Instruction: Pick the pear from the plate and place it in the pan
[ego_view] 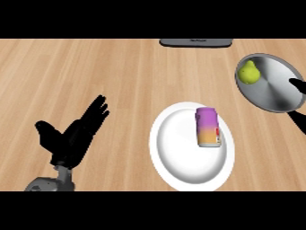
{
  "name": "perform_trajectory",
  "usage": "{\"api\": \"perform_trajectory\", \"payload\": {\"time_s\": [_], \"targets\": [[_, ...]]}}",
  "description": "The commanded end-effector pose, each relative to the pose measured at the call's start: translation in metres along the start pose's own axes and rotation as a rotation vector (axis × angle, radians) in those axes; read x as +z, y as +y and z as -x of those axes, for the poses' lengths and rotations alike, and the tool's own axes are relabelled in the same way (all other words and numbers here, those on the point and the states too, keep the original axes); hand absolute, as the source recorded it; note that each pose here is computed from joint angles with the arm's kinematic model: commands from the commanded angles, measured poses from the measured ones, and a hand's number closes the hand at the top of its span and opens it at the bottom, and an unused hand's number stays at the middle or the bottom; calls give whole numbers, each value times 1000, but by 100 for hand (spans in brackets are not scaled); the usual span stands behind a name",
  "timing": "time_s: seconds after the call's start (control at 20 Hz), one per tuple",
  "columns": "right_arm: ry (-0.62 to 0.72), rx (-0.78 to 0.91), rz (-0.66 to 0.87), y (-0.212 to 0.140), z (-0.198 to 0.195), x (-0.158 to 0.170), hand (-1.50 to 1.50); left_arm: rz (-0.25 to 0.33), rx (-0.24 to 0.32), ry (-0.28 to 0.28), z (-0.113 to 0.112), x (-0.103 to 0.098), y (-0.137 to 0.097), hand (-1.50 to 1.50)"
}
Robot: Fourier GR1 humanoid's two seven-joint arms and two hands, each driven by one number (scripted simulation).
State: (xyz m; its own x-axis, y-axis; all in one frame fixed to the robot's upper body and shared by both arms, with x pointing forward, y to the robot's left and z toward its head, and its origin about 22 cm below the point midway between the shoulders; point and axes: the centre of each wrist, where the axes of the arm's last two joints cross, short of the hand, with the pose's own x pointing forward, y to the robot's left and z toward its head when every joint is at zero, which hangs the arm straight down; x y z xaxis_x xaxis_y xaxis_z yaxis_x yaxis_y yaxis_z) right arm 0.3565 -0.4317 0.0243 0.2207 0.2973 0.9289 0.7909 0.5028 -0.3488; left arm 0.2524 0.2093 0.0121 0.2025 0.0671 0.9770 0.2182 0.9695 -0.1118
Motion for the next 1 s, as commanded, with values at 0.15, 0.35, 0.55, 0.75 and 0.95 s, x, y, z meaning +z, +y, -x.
{"api": "perform_trajectory", "payload": {"time_s": [0.15,0.35,0.55,0.75,0.95], "targets": [[-38,-108,-152,-50,39,-7,-150,-1,14,7,5,4,6,0],[-35,-154,-218,-54,75,19,-150,-33,8,6,-9,-8,3,0],[-70,-159,-245,-72,71,17,-150,-18,11,19,3,3,21,0],[-82,-145,-272,-83,86,37,-150,-39,9,23,-3,-6,34,0],[-80,-139,-298,-97,69,44,-150,-46,9,15,8,-8,7,0]]}}
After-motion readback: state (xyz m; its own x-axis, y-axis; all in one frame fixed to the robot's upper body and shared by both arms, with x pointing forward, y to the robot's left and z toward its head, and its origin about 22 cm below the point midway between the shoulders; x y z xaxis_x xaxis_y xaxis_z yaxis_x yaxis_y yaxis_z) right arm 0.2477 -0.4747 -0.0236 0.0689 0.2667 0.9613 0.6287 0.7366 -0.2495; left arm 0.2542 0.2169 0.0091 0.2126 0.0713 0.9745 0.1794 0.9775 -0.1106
